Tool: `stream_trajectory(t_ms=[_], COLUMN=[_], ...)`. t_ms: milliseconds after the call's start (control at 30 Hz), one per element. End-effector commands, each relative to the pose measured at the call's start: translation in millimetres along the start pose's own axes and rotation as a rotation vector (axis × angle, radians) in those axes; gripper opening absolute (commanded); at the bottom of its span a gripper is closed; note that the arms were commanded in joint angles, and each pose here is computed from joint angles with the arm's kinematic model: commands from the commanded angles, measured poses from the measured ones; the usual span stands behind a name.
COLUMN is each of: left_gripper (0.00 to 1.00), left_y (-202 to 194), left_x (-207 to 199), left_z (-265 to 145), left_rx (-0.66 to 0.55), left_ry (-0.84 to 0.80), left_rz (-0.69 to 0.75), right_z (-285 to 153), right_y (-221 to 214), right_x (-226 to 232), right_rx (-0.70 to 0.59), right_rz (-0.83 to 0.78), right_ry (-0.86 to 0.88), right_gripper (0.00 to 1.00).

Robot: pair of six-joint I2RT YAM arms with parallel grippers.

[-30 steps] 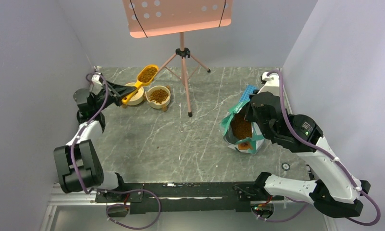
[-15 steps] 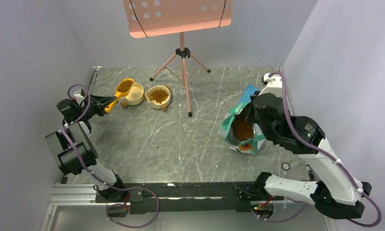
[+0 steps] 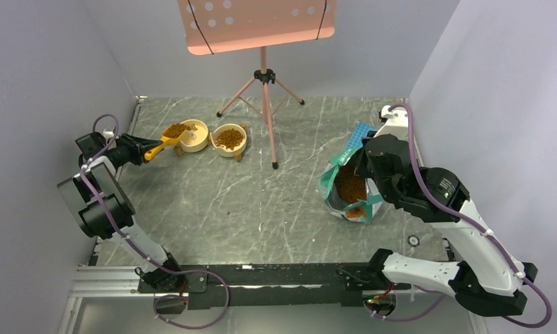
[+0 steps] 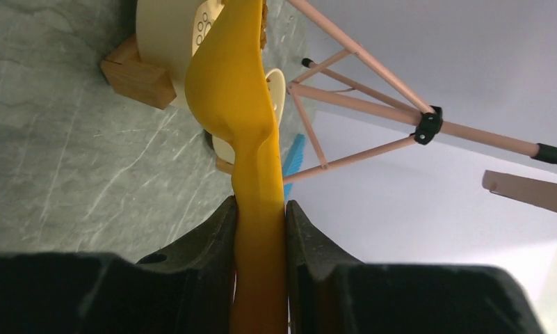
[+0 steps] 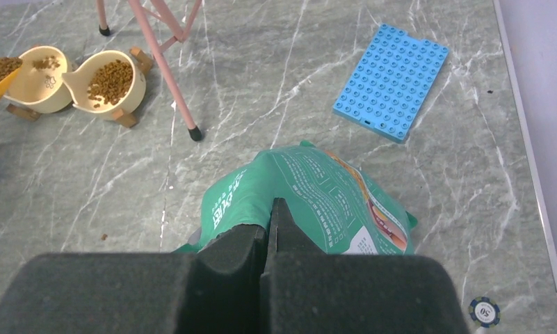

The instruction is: Serve the pet food

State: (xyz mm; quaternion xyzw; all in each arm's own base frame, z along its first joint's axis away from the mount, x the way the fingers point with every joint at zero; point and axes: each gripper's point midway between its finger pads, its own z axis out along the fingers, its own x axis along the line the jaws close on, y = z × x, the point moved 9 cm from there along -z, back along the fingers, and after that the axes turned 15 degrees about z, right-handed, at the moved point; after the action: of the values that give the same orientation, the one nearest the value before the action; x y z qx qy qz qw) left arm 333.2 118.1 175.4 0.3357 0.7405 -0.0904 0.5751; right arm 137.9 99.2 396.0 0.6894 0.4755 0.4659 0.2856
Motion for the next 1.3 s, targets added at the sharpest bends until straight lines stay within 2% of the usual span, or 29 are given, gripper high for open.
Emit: stream_trajectory(t_ms=[0, 533, 867, 1133, 1267], left_gripper=[0.00, 0.00, 0.00, 0.00, 0.00], left_y=[1.2, 11.1, -0.4, -13.6, -18.3], left_x=[-1.4, -44.5, -66.6, -99.2, -117.3], left_z=[-5.5, -0.2, 20.6, 44.9, 47.9], left_rx=[0.047, 0.161, 0.271, 0.328, 0.318], left_ry=[0.115, 0.370, 0.590, 0.810, 0.882], left_rz=[0.033, 0.261, 0.414, 0.626, 0.698], right_z=[-10.5, -9.1, -11.5, -11.0, -10.8], right_y=[17.3, 17.3, 18.8, 19.5, 18.4], right_x=[0.1, 3.9, 2.1, 3.8, 3.7], right_rx=[-0.079, -0.074, -0.076, -0.073, -0.068], right_rz=[0.096, 0.090, 0.090, 0.085, 0.083], right_ry=[0.033, 0.052, 0.049, 0.056, 0.056], right_gripper=[0.00, 0.00, 0.00, 0.00, 0.00])
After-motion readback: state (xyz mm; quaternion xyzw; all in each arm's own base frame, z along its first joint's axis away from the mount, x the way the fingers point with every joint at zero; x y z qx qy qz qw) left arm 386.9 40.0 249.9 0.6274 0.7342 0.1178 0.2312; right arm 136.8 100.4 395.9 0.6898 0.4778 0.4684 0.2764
